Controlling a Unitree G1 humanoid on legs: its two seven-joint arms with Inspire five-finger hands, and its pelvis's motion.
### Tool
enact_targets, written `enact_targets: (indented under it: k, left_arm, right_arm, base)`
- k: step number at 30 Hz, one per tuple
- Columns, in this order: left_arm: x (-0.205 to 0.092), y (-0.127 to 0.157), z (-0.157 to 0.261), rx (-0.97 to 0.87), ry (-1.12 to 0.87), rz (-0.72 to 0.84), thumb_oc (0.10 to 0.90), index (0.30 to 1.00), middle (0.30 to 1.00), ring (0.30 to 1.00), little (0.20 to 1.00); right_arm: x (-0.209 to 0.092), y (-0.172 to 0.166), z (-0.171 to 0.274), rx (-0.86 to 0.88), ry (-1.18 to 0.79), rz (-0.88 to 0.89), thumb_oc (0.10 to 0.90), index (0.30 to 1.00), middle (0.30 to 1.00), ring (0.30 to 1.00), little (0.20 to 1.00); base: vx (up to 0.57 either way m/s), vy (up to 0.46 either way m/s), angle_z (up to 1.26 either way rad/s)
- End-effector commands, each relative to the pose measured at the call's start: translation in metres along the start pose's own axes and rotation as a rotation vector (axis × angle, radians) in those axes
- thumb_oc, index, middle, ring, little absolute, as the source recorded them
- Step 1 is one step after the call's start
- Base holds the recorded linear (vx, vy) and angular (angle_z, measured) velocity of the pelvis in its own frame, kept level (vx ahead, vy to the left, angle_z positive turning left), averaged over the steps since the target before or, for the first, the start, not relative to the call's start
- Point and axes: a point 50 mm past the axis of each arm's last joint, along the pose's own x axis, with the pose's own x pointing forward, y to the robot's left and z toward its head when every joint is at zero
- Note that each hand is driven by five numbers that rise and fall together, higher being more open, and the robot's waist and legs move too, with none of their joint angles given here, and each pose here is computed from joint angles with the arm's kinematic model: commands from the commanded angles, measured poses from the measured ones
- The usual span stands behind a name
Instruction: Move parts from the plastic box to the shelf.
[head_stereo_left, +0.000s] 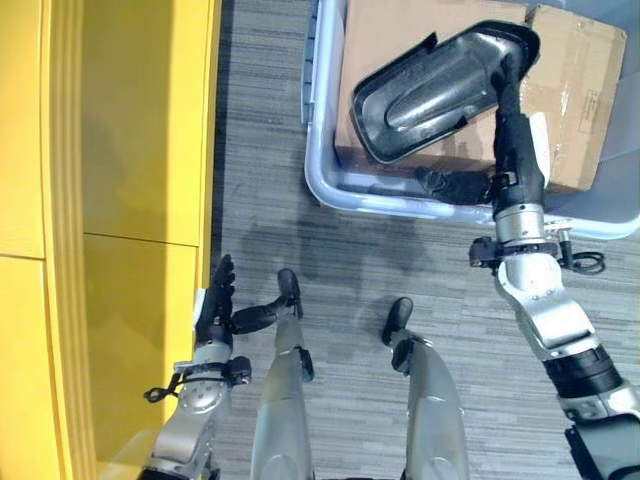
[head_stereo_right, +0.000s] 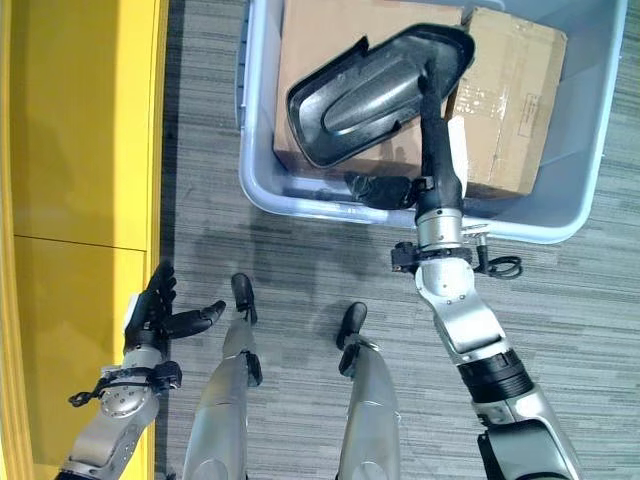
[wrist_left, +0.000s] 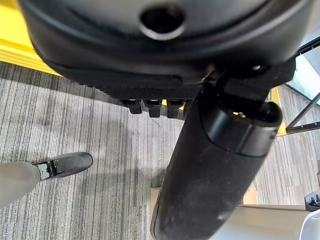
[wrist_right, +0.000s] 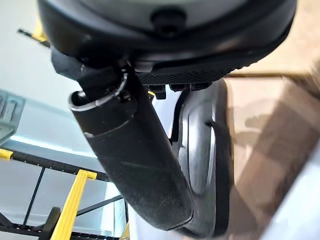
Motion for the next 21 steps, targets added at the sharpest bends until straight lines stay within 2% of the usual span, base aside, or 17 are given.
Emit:
enact_targets:
  k: [1,3,5,7,10,16,21]
  left_arm:
    - [-0.005,0.012,0.032,0.0,-0.172,0.044,0.9,1.0,1.0,1.0,1.0]
    - [-0.005,0.011,0.032,-0.001,-0.177,0.04,0.9,1.0,1.0,1.0,1.0]
    - [-0.007,0.012,0.033,0.008,-0.191,0.043,0.9,1.0,1.0,1.0,1.0]
    - [-0.007,0.011,0.034,0.017,-0.199,0.04,0.9,1.0,1.0,1.0,1.0]
    - [-0.007,0.01,0.034,0.02,-0.205,0.034,0.9,1.0,1.0,1.0,1.0]
    - [-0.007,0.006,0.033,0.02,-0.209,0.001,0.9,1.0,1.0,1.0,1.0]
    - [-0.005,0.003,0.032,0.009,-0.215,-0.025,0.9,1.0,1.0,1.0,1.0]
  right_arm:
    - [0.022,-0.038,0.067,-0.262,-0.359,-0.115,0.9,1.0,1.0,1.0,1.0]
    - [0.022,-0.04,0.068,-0.303,-0.37,-0.124,0.9,1.0,1.0,1.0,1.0]
    - [0.026,-0.049,0.077,-0.523,-0.44,-0.168,0.9,1.0,1.0,1.0,1.0]
    - [0.028,-0.049,0.081,-0.624,-0.474,-0.171,0.9,1.0,1.0,1.0,1.0]
    - [0.031,-0.048,0.083,-0.693,-0.495,-0.164,0.9,1.0,1.0,1.0,1.0]
    - [0.05,-0.047,0.07,-0.993,-0.475,-0.037,0.9,1.0,1.0,1.0,1.0]
    - [0.067,-0.052,0.059,-1.126,-0.416,0.052,0.9,1.0,1.0,1.0,1.0]
  base:
    - [0.0,0.0,0.0]
    - [0.0,0.0,0.0]
    - [-0.01,0.005,-0.02]
    - [-0.01,-0.002,-0.04]
    - [0.0,0.001,-0.01]
    - [0.0,0.0,0.0]
    - [0.0,-0.002,0.01]
